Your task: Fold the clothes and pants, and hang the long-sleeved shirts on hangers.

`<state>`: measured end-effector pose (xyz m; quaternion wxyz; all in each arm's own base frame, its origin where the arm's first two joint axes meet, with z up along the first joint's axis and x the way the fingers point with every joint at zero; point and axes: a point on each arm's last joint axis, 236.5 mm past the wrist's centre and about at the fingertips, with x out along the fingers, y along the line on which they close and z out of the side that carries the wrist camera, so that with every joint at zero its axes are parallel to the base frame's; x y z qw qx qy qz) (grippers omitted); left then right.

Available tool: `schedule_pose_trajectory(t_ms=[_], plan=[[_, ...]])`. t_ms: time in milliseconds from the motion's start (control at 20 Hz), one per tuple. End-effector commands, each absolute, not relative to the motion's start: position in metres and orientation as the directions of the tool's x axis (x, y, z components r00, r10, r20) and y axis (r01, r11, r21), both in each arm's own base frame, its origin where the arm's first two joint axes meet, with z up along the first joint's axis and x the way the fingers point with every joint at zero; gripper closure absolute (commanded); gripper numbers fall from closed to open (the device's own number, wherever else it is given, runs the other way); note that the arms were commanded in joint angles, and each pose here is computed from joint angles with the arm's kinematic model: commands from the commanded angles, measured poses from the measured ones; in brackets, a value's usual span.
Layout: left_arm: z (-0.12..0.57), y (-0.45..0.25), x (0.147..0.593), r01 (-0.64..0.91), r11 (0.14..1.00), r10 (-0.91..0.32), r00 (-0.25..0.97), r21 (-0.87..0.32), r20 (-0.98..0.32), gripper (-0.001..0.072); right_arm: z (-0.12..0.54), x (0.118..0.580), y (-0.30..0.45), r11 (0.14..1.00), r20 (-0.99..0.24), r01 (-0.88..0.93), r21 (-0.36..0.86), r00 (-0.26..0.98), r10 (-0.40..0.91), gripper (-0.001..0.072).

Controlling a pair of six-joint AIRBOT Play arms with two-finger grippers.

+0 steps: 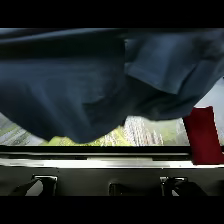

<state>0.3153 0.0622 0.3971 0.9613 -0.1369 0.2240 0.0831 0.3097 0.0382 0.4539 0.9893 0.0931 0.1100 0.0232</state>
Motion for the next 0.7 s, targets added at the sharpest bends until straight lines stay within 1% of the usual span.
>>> schedule_pose_trajectory(t_ms=[0,200,250,350,500,650], plan=[[0.342,0.081,0.356,-0.268,0.935,0.087,0.808,-0.231,-0.583,0.0695,0.406,0.378,0.057,0.987,-0.333,0.001,0.162,0.941,0.054,0.0680],[0.241,0.097,0.451,-0.275,0.931,0.022,0.701,-0.241,-0.713,0.0694,0.308,0.494,0.094,0.995,-0.461,-0.010,0.099,0.886,0.055,0.0680],[0.211,0.095,0.476,-0.271,0.931,0.003,0.676,-0.245,-0.737,0.0695,0.274,0.519,0.102,0.996,-0.501,-0.012,0.084,0.864,0.053,0.0680],[0.150,0.088,0.520,-0.260,0.933,-0.029,0.632,-0.248,-0.774,0.0695,0.199,0.556,0.114,0.997,-0.598,0.002,0.072,0.800,0.042,0.0680],[0.064,0.070,0.560,-0.251,0.935,-0.069,0.561,-0.249,-0.825,0.0694,0.096,0.581,0.130,0.998,-0.724,0.001,0.064,0.688,0.046,0.0680],[0.001,0.048,0.576,-0.237,0.940,-0.100,0.495,-0.245,-0.863,0.0694,0.024,0.585,0.142,0.996,-0.806,0.006,0.086,0.588,0.066,0.0679]])
